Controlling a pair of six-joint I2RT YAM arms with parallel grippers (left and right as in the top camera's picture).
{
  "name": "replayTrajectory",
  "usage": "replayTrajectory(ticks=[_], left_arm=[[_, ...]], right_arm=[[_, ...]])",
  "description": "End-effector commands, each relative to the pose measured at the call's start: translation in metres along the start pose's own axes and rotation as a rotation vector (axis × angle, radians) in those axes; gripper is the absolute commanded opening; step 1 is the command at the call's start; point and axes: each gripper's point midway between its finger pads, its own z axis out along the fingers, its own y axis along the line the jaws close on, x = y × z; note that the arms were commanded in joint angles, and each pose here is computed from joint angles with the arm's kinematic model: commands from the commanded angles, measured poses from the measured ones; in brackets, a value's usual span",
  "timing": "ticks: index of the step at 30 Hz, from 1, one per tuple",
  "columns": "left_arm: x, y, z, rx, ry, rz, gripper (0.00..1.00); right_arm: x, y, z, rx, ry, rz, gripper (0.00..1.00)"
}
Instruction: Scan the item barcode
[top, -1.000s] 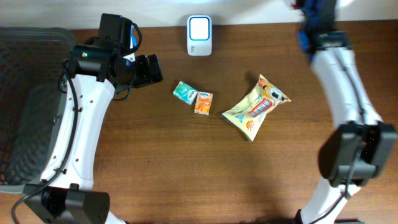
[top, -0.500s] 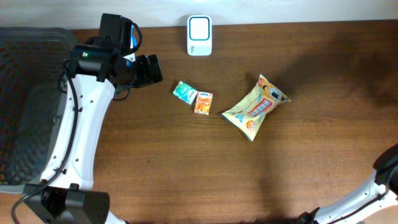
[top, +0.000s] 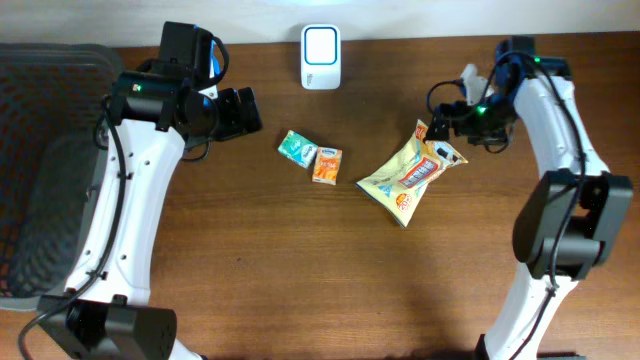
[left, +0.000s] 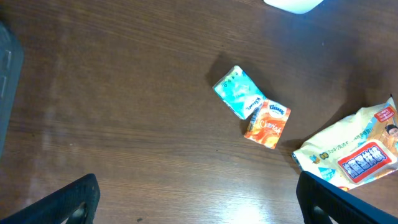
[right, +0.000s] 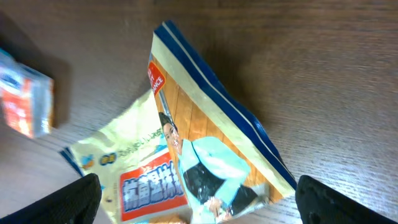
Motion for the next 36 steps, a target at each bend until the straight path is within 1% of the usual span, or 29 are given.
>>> replayTrajectory(ticks=[1, 3, 4, 5, 6, 7, 8, 9, 10, 11, 12, 13, 14, 16, 18, 20, 21, 22, 24, 25, 26, 29, 30, 31, 32, 33, 34, 35, 36], left_arm=[[0.000, 0.000, -0.003, 0.003, -0.007, -0.006, 0.99], [0.000, 0.000, -0.003, 0.003, -0.007, -0.006, 0.99], [0.000, 0.000, -0.003, 0.003, -0.007, -0.006, 0.99], [0.000, 0.000, -0.003, 0.003, -0.007, -0.006, 0.99], [0.000, 0.000, -0.003, 0.003, -0.007, -0.006, 0.99], [0.000, 0.000, -0.003, 0.003, -0.007, -0.006, 0.99], [0.000, 0.000, -0.003, 0.003, -0.007, -0.006, 0.99], [0.000, 0.000, -0.003, 0.003, -0.006, -0.006, 0.99], [0.000, 0.000, -0.003, 0.003, -0.006, -0.006, 0.99], [0.000, 0.000, -0.003, 0.003, -0.006, -0.006, 0.99], [0.000, 0.000, -0.003, 0.003, -0.006, -0.006, 0.99], [0.000, 0.000, -0.003, 0.003, -0.007, -0.007, 0.99], [-0.001, 0.001, -0.003, 0.002, -0.007, -0.008, 0.99], [-0.001, 0.001, -0.003, 0.002, -0.007, -0.008, 0.99], [0.000, 0.001, -0.003, 0.002, -0.007, -0.008, 0.99], [-0.001, 0.001, -0.003, 0.002, -0.007, -0.008, 0.99], [-0.001, 0.001, -0.003, 0.002, -0.007, -0.008, 0.99], [-0.001, 0.001, -0.003, 0.002, -0.007, -0.008, 0.99], [-0.001, 0.001, -0.003, 0.002, -0.007, -0.008, 0.99], [-0.001, 0.001, -0.003, 0.002, -0.007, -0.008, 0.99], [-0.001, 0.001, -0.003, 0.002, -0.007, -0.008, 0.99], [-0.001, 0.001, -0.003, 0.002, -0.007, -0.008, 0.99], [0.000, 0.001, -0.003, 0.003, -0.006, -0.008, 0.99], [-0.001, 0.001, -0.003, 0.002, -0.007, -0.008, 0.99], [0.000, 0.001, -0.003, 0.002, -0.007, -0.008, 0.99], [-0.001, 0.001, -0.003, 0.002, -0.007, -0.008, 0.99], [-0.001, 0.001, -0.003, 0.002, -0.007, -0.008, 0.99], [-0.001, 0.001, -0.003, 0.002, -0.007, -0.008, 0.99], [-0.001, 0.001, -0.003, 0.002, -0.007, -0.008, 0.99]], right_arm=[[0.015, -0.004, 0.035, 0.091, 0.113, -0.113, 0.99], [0.020, -0.003, 0.050, 0.104, 0.152, -0.121, 1.00], [0.022, -0.003, 0.056, 0.124, 0.171, -0.115, 0.90], [0.023, -0.018, 0.053, 0.225, 0.174, -0.037, 0.96], [0.021, -0.032, 0.042, 0.325, 0.157, 0.039, 0.99], [0.013, -0.043, 0.016, 0.433, 0.119, 0.101, 0.99], [0.005, -0.043, -0.007, 0.476, 0.083, 0.123, 0.98], [-0.007, -0.027, -0.040, 0.450, 0.038, 0.123, 0.98], [-0.019, 0.011, -0.060, 0.292, -0.006, 0.116, 0.99], [-0.025, 0.042, -0.069, 0.150, -0.033, 0.103, 0.99], [-0.030, 0.082, -0.073, -0.037, -0.051, 0.078, 0.99], [-0.030, 0.105, -0.070, -0.133, -0.042, 0.058, 0.99], [-0.026, 0.130, -0.053, -0.191, -0.003, 0.016, 0.99], [-0.018, 0.168, -0.008, -0.206, 0.047, -0.060, 0.96], [-0.001, 0.195, 0.045, -0.194, 0.097, 0.020, 0.97], [0.014, 0.204, 0.085, -0.197, 0.118, 0.055, 0.96], [0.024, 0.204, 0.102, -0.199, 0.131, 0.058, 0.94], [0.029, 0.202, 0.113, -0.199, 0.134, 0.062, 0.86], [0.031, 0.198, 0.130, -0.207, 0.112, 0.072, 0.85], [0.034, 0.195, 0.138, -0.208, 0.109, 0.095, 0.80], [0.035, 0.194, 0.143, -0.211, 0.101, 0.114, 0.72], [0.030, 0.197, 0.155, -0.234, 0.052, 0.129, 0.39], [0.026, 0.198, 0.155, -0.241, 0.035, 0.122, 0.35], [0.022, 0.200, 0.155, -0.248, 0.020, 0.116, 0.21], [0.018, 0.201, 0.150, -0.273, 0.018, 0.127, 0.04], [0.012, 0.205, 0.142, -0.334, 0.020, 0.133, 0.04], [0.003, 0.210, 0.127, -0.435, 0.023, 0.121, 0.04], [-0.004, 0.218, 0.104, -0.596, 0.020, 0.048, 0.04], [-0.007, 0.218, 0.087, -0.710, 0.019, 0.024, 0.04]])
